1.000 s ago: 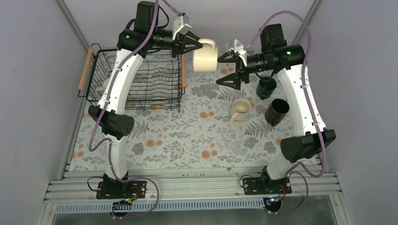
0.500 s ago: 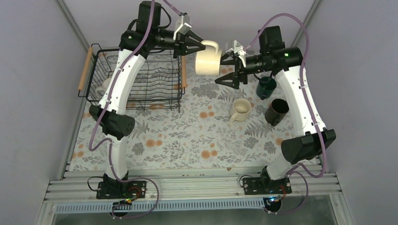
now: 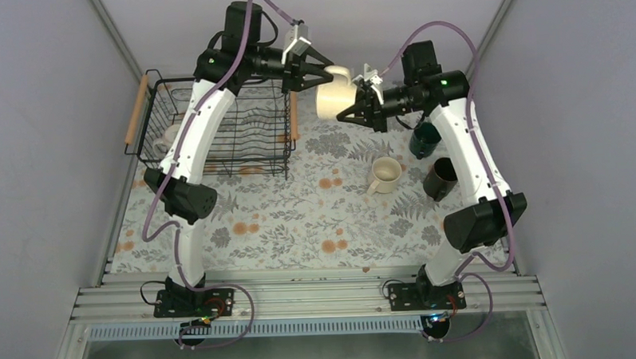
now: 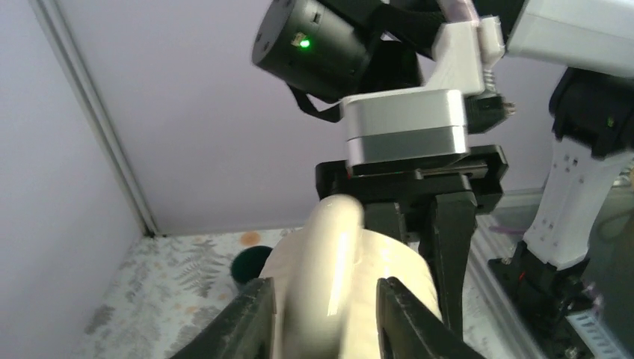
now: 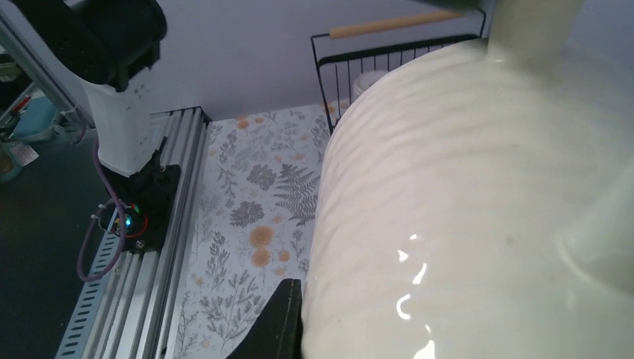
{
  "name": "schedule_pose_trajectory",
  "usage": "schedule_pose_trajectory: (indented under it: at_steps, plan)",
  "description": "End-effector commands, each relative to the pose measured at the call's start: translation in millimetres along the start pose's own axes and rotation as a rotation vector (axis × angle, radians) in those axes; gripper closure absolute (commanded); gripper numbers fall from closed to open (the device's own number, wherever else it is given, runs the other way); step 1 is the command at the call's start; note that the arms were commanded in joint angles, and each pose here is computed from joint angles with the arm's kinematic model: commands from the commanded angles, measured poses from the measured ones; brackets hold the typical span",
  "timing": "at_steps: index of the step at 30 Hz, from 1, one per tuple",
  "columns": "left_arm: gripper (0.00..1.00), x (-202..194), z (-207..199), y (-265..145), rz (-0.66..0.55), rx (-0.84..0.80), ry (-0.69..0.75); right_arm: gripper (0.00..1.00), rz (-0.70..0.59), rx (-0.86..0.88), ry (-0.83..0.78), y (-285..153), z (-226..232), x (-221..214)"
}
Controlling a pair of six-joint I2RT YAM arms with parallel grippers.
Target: Unload the cups from the dish rack
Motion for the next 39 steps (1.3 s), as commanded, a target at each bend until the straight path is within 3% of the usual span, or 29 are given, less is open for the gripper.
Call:
schedule_pose_trajectory:
  at_steps: [1,4,5,8,14,19,22,29,39]
  plan:
    - [0.48,32,-16,-12,-0.014,0.014,0.11,0.97,-0.005,-0.051,-0.033,-1,-1,9]
    - [0.03,16,-12,-20,0.054,0.057,0.102,0.97,0.009,-0.116,-0.055,-10,9,11]
    - [0.0,10,-9,-26,0.087,0.08,0.107,0.97,0.022,-0.135,-0.049,-11,9,9]
    - [0.0,-8,-4,-51,0.216,0.161,0.105,0.97,0.101,-0.204,-0.019,-9,2,-2]
    - [0.0,-46,5,-129,0.606,0.369,0.153,0.97,0.347,-0.298,0.083,13,-16,-51]
    - [0.0,-98,-9,-168,1.001,0.352,0.117,0.96,0.579,-0.277,0.152,60,-23,-105]
    - [0.0,-130,-24,-190,1.157,0.288,0.087,0.97,0.7,-0.277,0.145,86,-18,-132]
    - [0.0,-172,-30,-249,1.33,0.289,-0.032,0.96,0.891,-0.291,0.161,120,-31,-180]
    - [0.0,-215,-65,-335,1.394,0.267,-0.172,0.96,0.958,-0.324,0.162,133,-46,-221]
Point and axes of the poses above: each gripper's point midway between its finger pads, its own y axis out along the fingers, its own z axis along the line the jaws close on, x = y × z, the point moved 7 cm from there along -y, back along the fingers, and after that the axes turned 15 degrees about y, right-handed, at the moved point
